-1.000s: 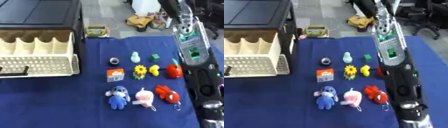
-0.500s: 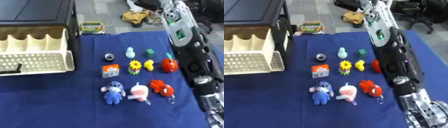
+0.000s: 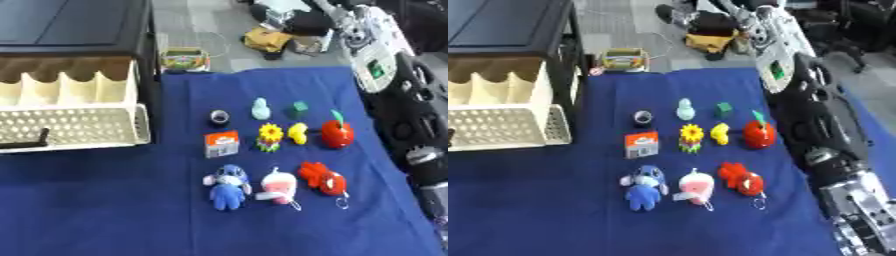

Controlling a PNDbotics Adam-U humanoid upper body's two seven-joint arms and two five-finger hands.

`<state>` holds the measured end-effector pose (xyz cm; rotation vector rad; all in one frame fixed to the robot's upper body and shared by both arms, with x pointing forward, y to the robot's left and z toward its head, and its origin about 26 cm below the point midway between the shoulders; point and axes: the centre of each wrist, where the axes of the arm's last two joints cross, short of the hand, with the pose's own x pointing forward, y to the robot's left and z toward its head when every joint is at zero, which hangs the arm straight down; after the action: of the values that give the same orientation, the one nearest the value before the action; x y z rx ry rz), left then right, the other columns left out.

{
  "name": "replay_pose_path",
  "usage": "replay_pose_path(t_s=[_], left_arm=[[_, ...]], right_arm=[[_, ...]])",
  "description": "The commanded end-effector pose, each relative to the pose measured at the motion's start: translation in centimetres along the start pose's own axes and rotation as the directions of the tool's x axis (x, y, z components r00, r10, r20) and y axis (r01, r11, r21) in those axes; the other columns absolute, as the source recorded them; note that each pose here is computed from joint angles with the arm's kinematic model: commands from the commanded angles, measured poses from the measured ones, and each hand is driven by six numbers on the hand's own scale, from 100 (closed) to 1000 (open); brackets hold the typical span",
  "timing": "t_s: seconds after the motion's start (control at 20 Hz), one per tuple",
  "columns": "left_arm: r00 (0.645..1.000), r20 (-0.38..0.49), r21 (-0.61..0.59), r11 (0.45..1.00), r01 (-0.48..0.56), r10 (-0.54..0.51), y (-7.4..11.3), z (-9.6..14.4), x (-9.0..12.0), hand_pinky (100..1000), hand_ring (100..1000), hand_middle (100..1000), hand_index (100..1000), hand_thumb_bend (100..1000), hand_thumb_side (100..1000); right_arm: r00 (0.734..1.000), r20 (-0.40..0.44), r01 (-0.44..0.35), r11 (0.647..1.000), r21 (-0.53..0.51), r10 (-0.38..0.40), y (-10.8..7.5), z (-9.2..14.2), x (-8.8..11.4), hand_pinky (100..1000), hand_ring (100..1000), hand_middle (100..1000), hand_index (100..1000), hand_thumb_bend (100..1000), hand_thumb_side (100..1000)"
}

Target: Pick up objects from table and place into drawer.

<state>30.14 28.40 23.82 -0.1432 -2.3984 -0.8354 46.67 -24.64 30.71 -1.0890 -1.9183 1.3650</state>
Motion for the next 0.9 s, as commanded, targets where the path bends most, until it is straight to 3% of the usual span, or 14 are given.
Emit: replay_pose_path(t_s=[0.05, 0.9], left_arm=[[1.0, 0.006, 0.004, 1.0, -0.012, 0.012, 0.6, -0.4, 0.7, 100, 100, 100, 757, 132, 1000], [0.999, -0.011, 0.045, 0.998, -0.033, 0.033, 1.2, -0.3, 0.9, 100, 100, 100, 741, 161, 1000]], right_arm=[[0.998, -0.003, -0.056, 0.998, 0.035, 0.056, -1.4, 0.7, -1.2, 760, 812, 757, 911, 530, 1000], [0.998, -0.012, -0.063, 0.991, 0.118, 0.065, 0.3, 3.9, -3.3, 743, 794, 714, 856, 594, 1000]])
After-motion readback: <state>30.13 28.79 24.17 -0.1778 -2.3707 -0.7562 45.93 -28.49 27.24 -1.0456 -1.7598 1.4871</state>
